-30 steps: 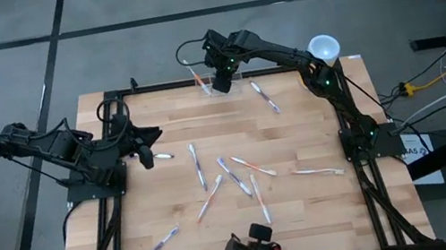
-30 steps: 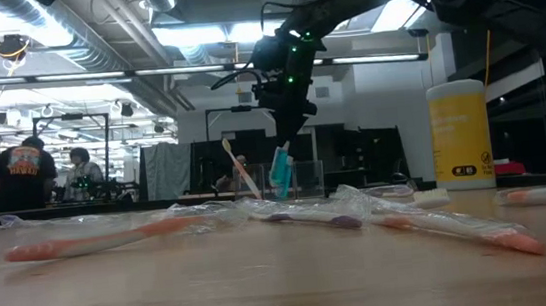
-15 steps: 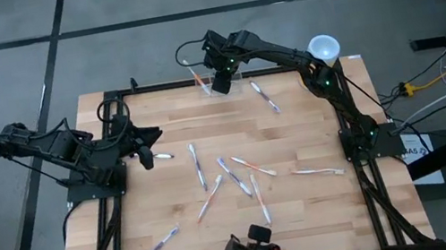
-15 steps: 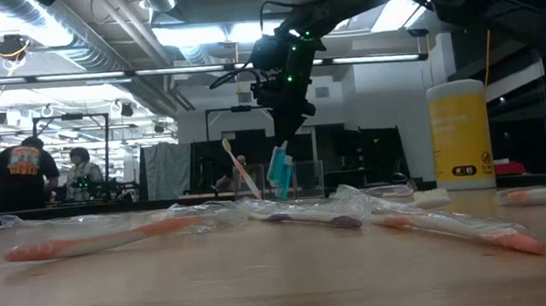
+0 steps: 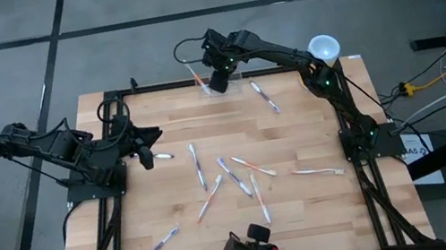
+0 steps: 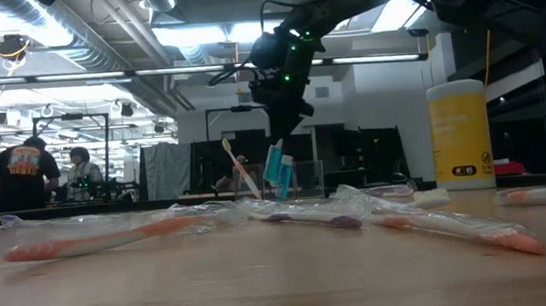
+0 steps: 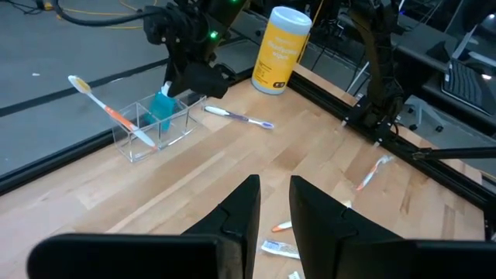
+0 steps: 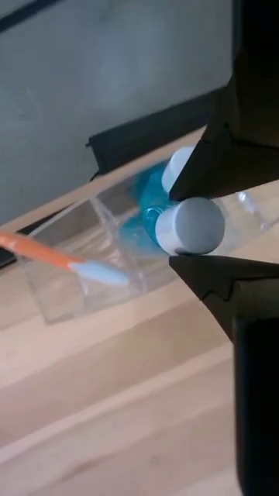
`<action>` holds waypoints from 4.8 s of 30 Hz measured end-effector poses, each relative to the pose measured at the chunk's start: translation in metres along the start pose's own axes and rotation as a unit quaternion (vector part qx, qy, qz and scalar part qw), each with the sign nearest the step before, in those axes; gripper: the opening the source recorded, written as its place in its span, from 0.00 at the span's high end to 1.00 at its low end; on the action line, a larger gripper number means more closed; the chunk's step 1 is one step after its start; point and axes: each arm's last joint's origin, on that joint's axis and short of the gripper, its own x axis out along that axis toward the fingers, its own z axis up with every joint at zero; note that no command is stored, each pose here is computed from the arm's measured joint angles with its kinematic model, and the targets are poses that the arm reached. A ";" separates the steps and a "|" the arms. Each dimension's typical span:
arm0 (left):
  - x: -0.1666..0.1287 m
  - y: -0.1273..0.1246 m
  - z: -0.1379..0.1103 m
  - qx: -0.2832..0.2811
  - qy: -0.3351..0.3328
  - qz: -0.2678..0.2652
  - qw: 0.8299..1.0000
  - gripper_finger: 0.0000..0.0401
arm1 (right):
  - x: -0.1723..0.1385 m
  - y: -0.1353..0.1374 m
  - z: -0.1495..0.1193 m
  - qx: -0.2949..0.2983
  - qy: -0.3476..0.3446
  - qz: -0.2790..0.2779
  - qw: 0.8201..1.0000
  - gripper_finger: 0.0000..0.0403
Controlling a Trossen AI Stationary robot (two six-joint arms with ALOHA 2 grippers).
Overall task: Pick & Place toothbrushing station
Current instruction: Put the blue mouthwash into the transparent organizer, then put the purple toothbrush into the transparent organizer
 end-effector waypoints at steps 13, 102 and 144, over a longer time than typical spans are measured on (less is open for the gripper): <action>0.000 0.000 0.000 0.013 0.000 0.000 1.000 0.83 | -0.011 0.001 -0.001 0.026 0.000 0.017 1.000 0.54; -0.004 -0.012 0.000 -0.005 -0.032 -0.022 0.999 0.83 | -0.088 0.046 -0.216 0.187 0.030 0.161 0.969 1.00; -0.004 -0.013 0.003 -0.003 -0.051 -0.013 0.999 0.83 | -0.122 -0.008 -0.127 0.324 -0.363 0.252 0.837 1.00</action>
